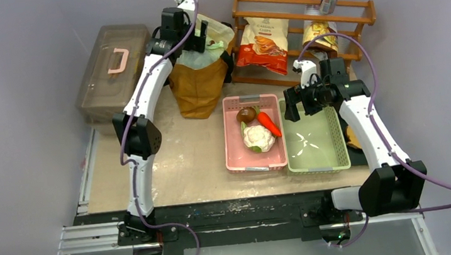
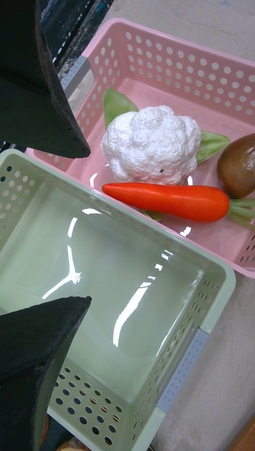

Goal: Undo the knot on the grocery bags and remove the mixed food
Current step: Pick up the takeout bag from the takeout bag.

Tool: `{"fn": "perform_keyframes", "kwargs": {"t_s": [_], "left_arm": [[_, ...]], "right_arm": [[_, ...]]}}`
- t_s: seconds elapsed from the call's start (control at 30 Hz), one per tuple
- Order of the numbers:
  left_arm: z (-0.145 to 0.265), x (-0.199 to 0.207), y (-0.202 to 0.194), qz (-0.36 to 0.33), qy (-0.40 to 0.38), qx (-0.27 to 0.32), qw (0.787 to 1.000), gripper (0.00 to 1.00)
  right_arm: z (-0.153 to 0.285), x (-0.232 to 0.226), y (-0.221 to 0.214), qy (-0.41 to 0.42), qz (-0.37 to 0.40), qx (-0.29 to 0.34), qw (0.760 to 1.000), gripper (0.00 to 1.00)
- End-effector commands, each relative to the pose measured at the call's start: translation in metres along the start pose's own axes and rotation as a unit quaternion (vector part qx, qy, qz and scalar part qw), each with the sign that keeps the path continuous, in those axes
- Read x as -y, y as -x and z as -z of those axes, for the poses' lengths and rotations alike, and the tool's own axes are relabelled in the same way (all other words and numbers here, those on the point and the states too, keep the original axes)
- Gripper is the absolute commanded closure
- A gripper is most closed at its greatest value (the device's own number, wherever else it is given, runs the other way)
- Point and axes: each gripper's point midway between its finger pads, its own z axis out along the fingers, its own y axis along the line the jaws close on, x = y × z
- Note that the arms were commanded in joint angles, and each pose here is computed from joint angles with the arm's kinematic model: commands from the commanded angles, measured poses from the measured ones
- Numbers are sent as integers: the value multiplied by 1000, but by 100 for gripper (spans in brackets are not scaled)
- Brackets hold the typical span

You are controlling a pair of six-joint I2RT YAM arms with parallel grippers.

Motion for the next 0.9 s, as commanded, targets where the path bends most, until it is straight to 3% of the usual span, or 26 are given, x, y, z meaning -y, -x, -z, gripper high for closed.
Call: {"fn": "perform_keyframes", "kwargs": {"t_s": [0.0, 0.17, 0.37, 0.5, 0.67, 0.87], "left_arm": [[-26, -1, -67, -14, 6, -92, 996, 2], [-36, -3, -79, 5, -5, -106, 994, 13], [-35, -8, -76, 28, -11, -102, 994, 63], [-22, -9, -49, 29, -16, -70, 997, 100], [21, -8, 22, 39, -33, 20, 998, 100], [82, -7, 111, 61, -57, 146, 986, 100]], "right_arm": [[0, 4, 5, -10, 0, 11, 1000, 1], [0, 5, 4, -12, 0, 6, 1000, 1], [-3, 7, 3, -11, -1, -1, 1000, 1], [-4, 8, 4, -12, -1, -3, 1000, 1], [-5, 7, 2, -11, -1, -3, 1000, 1], [-4, 7, 0, -10, -1, -2, 1000, 1]]}}
